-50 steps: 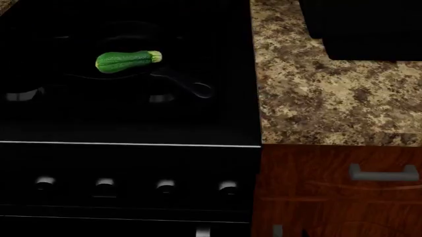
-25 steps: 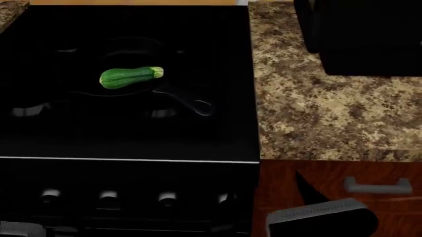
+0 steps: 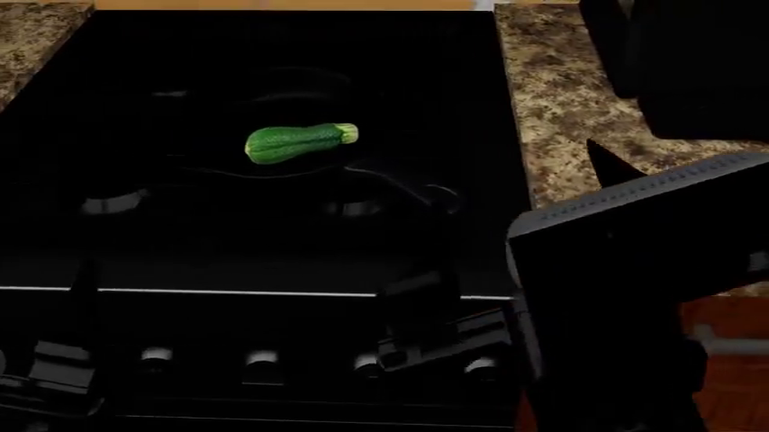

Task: Pick up the pan and dump the vegetables in it onto the plate. Then return the pan to the stove.

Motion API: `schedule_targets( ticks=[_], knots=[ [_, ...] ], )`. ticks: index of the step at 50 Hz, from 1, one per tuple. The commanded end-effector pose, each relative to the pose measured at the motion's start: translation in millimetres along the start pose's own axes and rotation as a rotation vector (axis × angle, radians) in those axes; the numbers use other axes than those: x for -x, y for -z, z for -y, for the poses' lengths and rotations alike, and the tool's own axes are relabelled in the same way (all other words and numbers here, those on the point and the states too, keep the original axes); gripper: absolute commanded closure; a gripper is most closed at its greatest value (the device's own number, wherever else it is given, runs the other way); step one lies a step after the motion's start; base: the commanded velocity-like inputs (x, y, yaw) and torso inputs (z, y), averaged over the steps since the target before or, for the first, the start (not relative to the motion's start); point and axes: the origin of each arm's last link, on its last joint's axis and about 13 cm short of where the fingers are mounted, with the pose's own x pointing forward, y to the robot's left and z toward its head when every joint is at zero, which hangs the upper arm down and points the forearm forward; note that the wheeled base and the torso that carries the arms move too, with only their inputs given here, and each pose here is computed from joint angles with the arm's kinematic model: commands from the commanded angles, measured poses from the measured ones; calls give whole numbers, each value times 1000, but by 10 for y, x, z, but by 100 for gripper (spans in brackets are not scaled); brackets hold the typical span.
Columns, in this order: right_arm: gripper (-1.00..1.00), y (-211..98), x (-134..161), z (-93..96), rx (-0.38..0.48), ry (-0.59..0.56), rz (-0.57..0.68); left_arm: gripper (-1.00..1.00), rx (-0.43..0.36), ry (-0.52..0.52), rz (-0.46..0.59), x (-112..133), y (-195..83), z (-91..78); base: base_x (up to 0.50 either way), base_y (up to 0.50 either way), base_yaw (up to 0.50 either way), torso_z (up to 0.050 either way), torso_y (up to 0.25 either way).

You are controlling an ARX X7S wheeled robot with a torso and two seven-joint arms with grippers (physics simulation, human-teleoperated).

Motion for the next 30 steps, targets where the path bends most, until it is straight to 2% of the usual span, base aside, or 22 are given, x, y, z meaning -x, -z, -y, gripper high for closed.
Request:
schedule_targets(
  ticks=[1, 2, 3, 5, 19, 23, 26, 29, 30],
  knots=[
    [-100, -386, 139, 151, 86, 43, 76, -100, -29, 30, 80, 24, -197, -70, 0, 0, 0, 50, 88],
    [-100, -452, 154, 162, 104, 30, 118, -100, -33, 27, 84, 19, -220, -80, 0, 0, 0, 50, 86],
    [-100, -503, 144, 177, 157, 45, 100, -100, -38, 25, 90, 15, -255, -88, 0, 0, 0, 50, 84],
    [-100, -635, 140, 197, 193, 51, 115, -100, -40, 29, 99, 20, -306, -81, 432, 0, 0, 50, 87],
    [-100, -711, 60, 115, 240, -6, 110, -100, -31, 34, 102, 42, -280, -80, 500, 0, 0, 50, 86],
    [-100, -674, 52, 107, 232, -15, 100, -100, -31, 35, 103, 47, -278, -77, 500, 0, 0, 50, 86],
    [-100, -618, 11, 112, 200, -65, 63, -100, -33, 37, 99, 58, -274, -67, 492, 0, 0, 50, 86],
    [-100, -578, -56, 144, 103, -189, 7, -100, -18, 27, 89, 53, -262, -58, 113, 0, 0, 32, 29],
    [-100, -566, -82, 158, 85, -208, -3, -100, -34, 20, 88, 54, -255, -56, 0, 0, 0, 0, 0]
  ],
)
